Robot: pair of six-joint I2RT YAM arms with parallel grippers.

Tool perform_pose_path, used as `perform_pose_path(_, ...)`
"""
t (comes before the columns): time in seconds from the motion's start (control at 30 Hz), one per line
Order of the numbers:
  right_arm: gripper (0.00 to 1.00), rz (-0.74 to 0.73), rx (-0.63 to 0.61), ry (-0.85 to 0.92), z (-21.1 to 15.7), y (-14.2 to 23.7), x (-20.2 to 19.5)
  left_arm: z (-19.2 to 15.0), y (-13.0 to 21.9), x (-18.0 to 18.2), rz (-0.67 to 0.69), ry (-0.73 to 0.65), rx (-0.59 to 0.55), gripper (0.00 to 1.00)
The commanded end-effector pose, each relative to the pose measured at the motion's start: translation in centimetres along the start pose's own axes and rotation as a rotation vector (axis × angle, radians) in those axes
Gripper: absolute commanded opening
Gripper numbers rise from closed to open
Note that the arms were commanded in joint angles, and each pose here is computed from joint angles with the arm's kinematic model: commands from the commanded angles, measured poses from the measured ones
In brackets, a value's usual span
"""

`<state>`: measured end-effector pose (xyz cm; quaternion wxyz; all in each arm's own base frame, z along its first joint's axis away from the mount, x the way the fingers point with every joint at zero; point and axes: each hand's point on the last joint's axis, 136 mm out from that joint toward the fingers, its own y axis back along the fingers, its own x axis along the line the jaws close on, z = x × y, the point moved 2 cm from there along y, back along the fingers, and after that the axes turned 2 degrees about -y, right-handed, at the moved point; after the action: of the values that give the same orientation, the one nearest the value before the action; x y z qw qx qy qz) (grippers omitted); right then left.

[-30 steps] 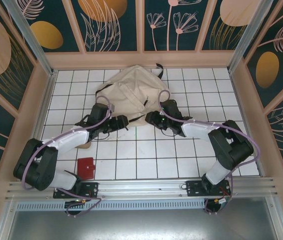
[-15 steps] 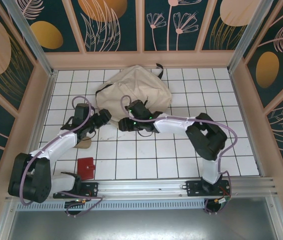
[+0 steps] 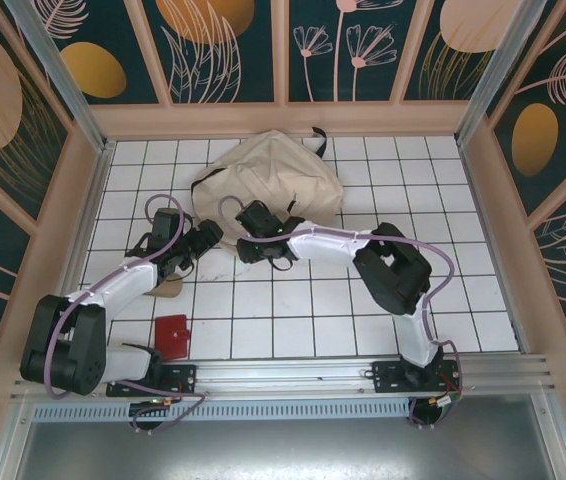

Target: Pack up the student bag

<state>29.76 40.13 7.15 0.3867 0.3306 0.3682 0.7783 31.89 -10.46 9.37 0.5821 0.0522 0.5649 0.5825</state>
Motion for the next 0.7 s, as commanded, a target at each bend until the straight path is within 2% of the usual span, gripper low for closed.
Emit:
perform_pose_path(0.0,0.34,-0.096,0.031,0.062,-0.7,-0.4,-0.4,0.0,-0.1,0.4,0.002,0.017,-0.003,0.89)
perform_pose_path(0.23,0.35,-0.133,0.049,0.073,-1.4,-0.5,0.2,-0.1,-0.1,0.7,0.014,0.018,-0.004,0.89)
perform_pose_path(0.47,0.42,-0.092,0.069,0.051,-1.9,-1.3,1.2,-0.1,-0.1,1.3,0.039,0.025,-0.012,0.89)
perform_pose_path(0.57,0.4,-0.097,0.072,0.027,-2.2,-1.8,1.1,0.0,0.1,1.8,0.065,0.036,-0.03,0.89)
perform_pose_path(0.67,0.32,-0.116,0.064,0.002,-2.2,-2.2,0.8,0.1,0.2,2.0,0.074,0.04,-0.04,0.89)
